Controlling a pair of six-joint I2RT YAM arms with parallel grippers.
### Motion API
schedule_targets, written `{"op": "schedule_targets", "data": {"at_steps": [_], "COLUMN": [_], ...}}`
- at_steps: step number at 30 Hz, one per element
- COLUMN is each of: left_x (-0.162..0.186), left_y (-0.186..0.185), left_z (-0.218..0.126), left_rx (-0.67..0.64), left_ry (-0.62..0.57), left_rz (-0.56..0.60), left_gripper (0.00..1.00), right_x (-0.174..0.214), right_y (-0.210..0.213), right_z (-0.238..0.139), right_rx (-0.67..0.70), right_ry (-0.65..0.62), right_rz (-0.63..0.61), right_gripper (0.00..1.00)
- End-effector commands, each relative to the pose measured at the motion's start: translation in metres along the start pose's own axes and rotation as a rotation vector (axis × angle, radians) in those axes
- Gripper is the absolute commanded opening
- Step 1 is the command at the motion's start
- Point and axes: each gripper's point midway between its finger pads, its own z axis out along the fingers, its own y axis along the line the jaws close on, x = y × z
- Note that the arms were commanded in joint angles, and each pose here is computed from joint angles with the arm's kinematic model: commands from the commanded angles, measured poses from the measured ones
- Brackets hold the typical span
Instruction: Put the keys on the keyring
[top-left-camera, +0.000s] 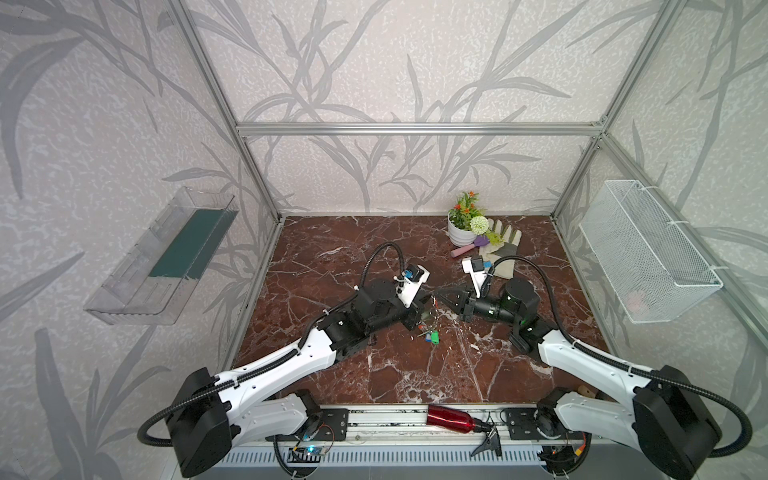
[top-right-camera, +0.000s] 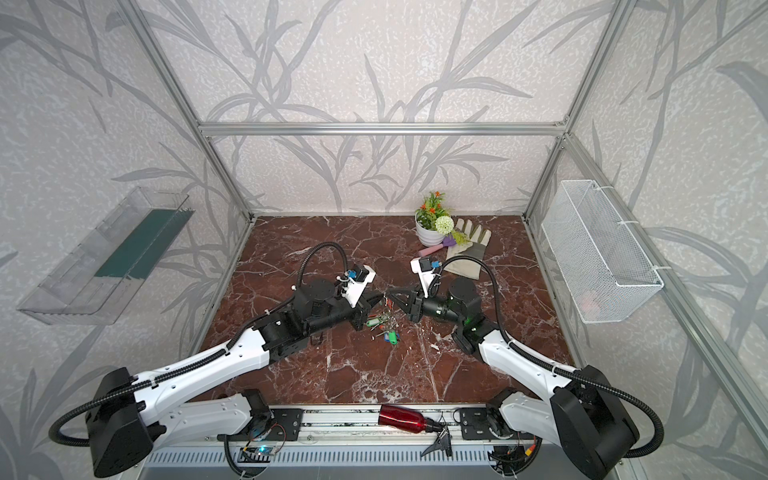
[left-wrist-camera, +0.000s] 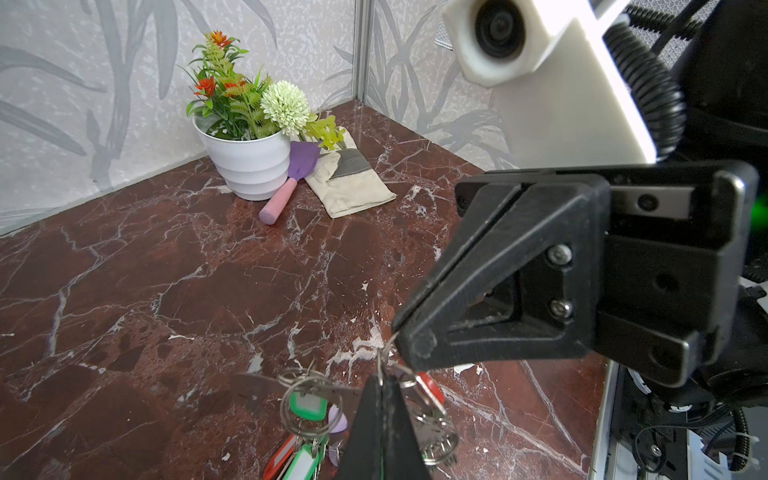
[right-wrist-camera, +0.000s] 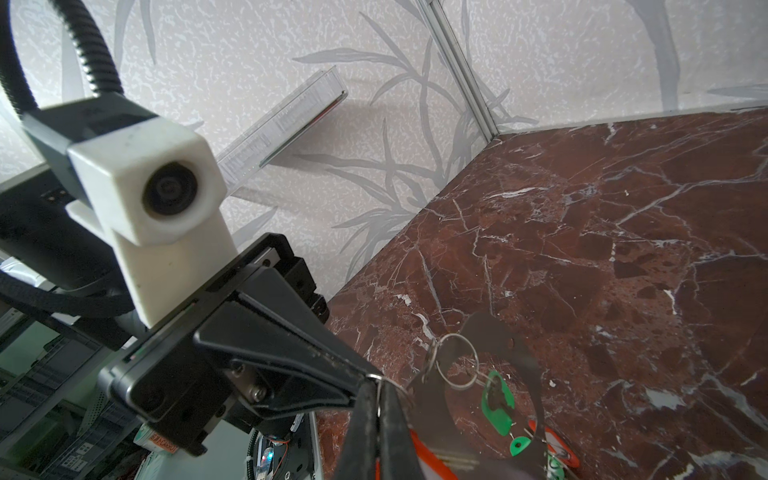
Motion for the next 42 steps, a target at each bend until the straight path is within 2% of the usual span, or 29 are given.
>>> {"op": "schedule_targets", "data": {"at_steps": [1,15,29,42], "left_x": [-0.03,-0.021,-0.018,-0.023], "left_y": [-0.012,-0.014,-0.011,-0.006], "left_z": [-0.008,-0.007,-0.01,-0.011], "left_rx": [0.045,0.058,0.046,0.018], "left_ry": [-0.088,-0.048,-0.055,-0.102], "left_rz": [-0.006,-0.003,0.008,0.018], "left_gripper": [0.0,0.0,0.0,0.0], "right_x": [-0.009,-0.011,-0.013,-0.004], "right_y": [0.017,0.02,-0.012,-0.026], "right_z": [0.005,0.004,-0.007,-0.005], "right_rx": [-0.054,-0.05,0.113,0.166], "right_ry": [-0.018,-0.01,-0.041,-0.018], "right_rz": [-0.05,-0.084,-0.029,0.018], "right_gripper": [0.0,0.0,0.0,0.0]}}
